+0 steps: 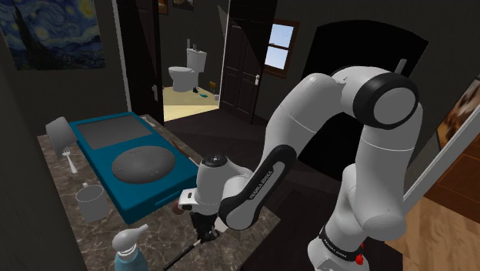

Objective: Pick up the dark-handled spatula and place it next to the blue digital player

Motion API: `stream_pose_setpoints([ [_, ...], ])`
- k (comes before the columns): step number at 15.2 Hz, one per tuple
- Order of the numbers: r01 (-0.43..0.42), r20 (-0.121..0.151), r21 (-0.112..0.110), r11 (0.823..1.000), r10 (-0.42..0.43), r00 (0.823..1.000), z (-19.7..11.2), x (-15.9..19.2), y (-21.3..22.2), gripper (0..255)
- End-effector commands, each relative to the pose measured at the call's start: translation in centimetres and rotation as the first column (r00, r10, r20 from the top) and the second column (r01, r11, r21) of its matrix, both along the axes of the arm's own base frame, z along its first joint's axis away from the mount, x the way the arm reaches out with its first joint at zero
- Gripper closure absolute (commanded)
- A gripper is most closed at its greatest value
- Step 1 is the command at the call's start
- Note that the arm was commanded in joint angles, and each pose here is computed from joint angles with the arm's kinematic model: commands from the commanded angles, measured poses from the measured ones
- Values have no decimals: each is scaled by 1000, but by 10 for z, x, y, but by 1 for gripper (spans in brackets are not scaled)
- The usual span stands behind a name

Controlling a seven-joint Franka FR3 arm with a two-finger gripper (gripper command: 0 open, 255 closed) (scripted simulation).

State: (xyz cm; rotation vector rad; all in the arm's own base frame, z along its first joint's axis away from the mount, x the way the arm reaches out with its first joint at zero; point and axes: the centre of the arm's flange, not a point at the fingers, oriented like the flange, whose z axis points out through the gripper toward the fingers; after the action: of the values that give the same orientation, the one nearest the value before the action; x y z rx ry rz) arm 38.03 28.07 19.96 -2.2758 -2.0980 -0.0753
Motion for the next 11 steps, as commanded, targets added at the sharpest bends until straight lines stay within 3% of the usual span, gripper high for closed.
stream_pose_setpoints([
  [1, 0, 0, 0, 1000, 0, 1000, 8, 0, 0, 255],
  [11, 0, 0, 0, 1000, 0, 1000, 61, 0, 0, 255],
])
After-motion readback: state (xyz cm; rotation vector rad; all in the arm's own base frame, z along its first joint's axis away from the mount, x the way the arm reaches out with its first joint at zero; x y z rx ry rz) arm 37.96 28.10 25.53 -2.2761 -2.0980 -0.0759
